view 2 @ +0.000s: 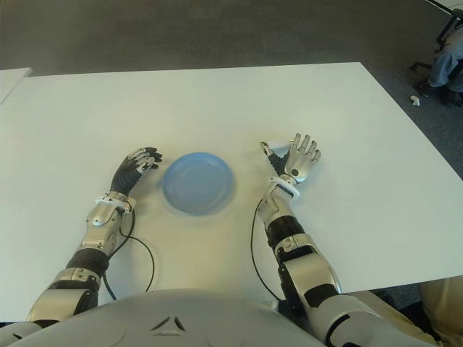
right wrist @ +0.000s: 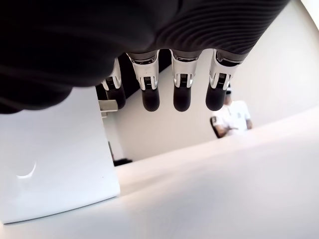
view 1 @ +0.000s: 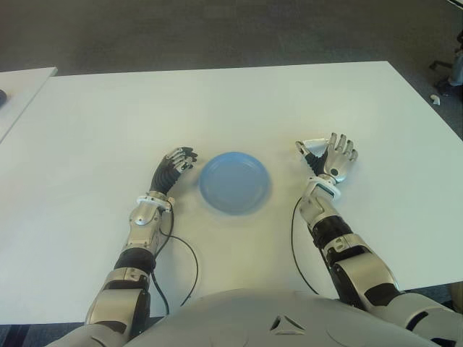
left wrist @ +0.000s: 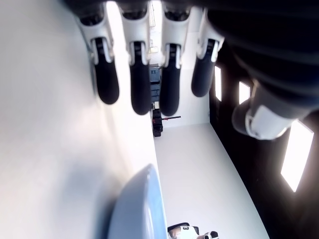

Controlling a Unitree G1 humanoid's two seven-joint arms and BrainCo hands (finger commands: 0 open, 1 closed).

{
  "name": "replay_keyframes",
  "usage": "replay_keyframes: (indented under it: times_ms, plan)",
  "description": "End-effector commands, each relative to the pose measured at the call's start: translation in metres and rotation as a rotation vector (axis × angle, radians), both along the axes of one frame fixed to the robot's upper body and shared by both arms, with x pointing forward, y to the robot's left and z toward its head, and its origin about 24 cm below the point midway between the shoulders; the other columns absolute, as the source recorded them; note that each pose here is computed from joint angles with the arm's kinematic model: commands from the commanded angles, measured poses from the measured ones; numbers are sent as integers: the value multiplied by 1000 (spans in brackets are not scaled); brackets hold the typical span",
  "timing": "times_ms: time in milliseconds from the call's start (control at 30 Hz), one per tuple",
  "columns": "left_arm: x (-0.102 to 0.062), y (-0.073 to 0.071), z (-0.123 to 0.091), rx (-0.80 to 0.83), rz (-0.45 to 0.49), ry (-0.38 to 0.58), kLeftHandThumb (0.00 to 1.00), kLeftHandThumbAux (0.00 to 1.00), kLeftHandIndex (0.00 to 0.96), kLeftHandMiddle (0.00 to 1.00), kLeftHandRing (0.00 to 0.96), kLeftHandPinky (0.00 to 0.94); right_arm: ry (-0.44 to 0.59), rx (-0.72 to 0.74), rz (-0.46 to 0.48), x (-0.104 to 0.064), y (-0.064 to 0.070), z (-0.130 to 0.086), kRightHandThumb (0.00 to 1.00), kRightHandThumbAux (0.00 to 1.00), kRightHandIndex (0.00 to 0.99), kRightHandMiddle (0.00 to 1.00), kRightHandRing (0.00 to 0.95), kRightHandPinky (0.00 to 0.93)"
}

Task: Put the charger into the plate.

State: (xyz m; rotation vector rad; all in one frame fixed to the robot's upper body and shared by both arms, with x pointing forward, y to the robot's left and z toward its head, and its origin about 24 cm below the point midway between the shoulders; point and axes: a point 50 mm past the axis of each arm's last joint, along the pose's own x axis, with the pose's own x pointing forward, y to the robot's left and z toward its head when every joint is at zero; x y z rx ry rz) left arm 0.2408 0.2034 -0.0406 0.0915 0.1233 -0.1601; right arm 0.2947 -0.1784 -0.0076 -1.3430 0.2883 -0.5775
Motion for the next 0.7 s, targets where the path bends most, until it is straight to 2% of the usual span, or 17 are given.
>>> replay_keyframes:
  times_ms: [33, 367, 633, 700]
  plan:
    - [-86, -2, -79, -28, 15, 513, 98, 513, 288, 357, 353, 353, 108, 51, 5, -10, 8, -21, 371, 73, 0, 0, 0, 0]
    - [-87, -2, -79, -29, 10, 504, 76, 533, 291, 345, 335, 309, 168, 60, 23, -9, 14, -29, 364, 68, 0, 0, 0, 0]
    - [-88, -2, -79, -7, 11, 503, 56, 535, 288, 352, 343, 351, 204, 63, 43, -10, 18, -33, 344, 69, 0, 0, 0, 0]
    - [-87, -3, -79, -17, 5, 497, 53, 533, 285, 350, 340, 334, 215, 63, 52, -11, 20, -34, 337, 69, 0, 0, 0, 0]
